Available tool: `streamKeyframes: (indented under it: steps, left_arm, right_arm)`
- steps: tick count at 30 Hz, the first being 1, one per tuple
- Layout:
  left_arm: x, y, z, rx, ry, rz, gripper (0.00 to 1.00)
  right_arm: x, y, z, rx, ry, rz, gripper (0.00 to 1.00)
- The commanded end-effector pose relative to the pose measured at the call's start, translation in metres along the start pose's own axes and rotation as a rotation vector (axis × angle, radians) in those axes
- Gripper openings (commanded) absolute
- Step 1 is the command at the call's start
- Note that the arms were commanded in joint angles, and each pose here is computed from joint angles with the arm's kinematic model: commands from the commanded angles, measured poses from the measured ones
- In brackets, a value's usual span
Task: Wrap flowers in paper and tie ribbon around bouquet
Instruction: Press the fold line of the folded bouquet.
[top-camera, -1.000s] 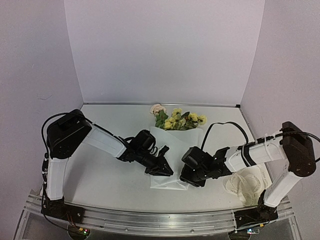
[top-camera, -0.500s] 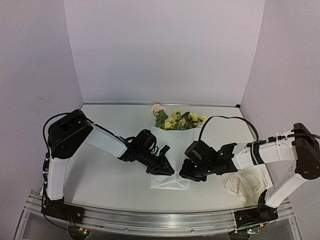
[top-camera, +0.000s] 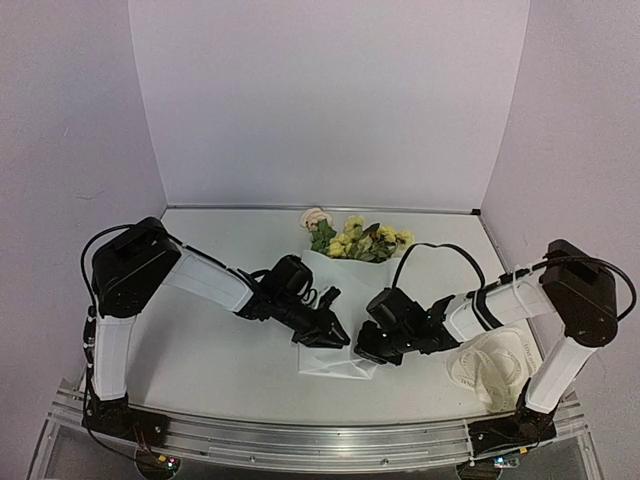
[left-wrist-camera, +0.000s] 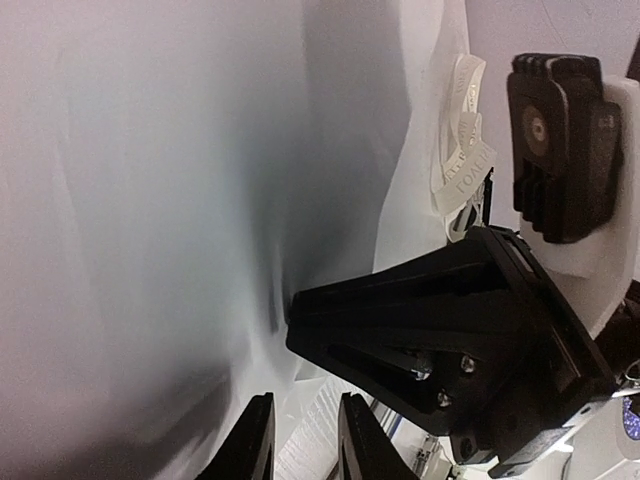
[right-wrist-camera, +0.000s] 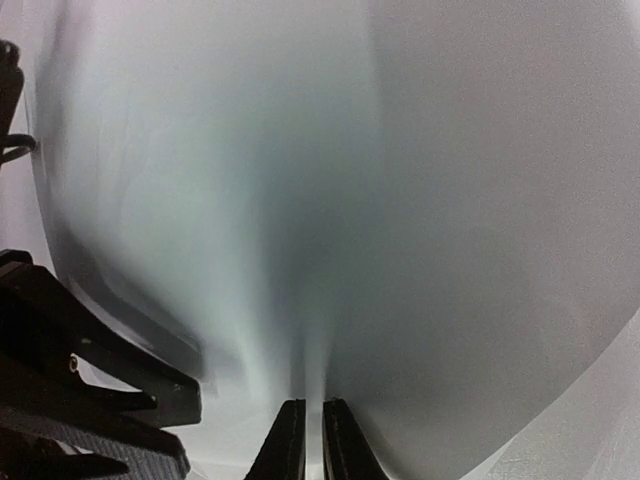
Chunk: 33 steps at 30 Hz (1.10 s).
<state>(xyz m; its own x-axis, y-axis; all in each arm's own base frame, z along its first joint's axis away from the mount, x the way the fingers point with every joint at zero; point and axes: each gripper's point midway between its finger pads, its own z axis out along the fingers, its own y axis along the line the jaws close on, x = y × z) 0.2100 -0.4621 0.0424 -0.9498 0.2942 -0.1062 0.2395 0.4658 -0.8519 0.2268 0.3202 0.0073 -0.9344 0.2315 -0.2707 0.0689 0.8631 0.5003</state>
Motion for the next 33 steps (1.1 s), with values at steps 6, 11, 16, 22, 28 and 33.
streamKeyframes:
  steps: [6, 11, 16, 22, 28, 33]
  left_arm:
    - [0.023, -0.023, -0.051, 0.047, -0.004, 0.066, 0.26]
    - [0.043, 0.003, -0.047, 0.069, 0.029, -0.017, 0.21]
    - [0.038, 0.036, -0.052, 0.051, -0.019, -0.129, 0.19]
    - [0.024, 0.052, -0.062, 0.078, -0.071, -0.195, 0.21]
    - [0.008, 0.053, -0.06, 0.087, -0.107, -0.228, 0.22]
    - [-0.006, 0.037, -0.065, 0.143, -0.142, -0.208, 0.23]
  right_arm:
    - [0.01, -0.037, 0.01, 0.095, 0.0, 0.065, 0.07]
    - [0.008, -0.037, 0.008, 0.099, -0.006, 0.068, 0.07]
    - [0.008, -0.039, 0.006, 0.107, -0.005, 0.06, 0.07]
    - [0.01, -0.042, 0.005, 0.12, 0.005, 0.043, 0.06]
    - [0.01, -0.042, 0.005, 0.127, 0.005, 0.026, 0.06]
    - [0.013, -0.047, 0.004, 0.15, 0.019, 0.017, 0.06]
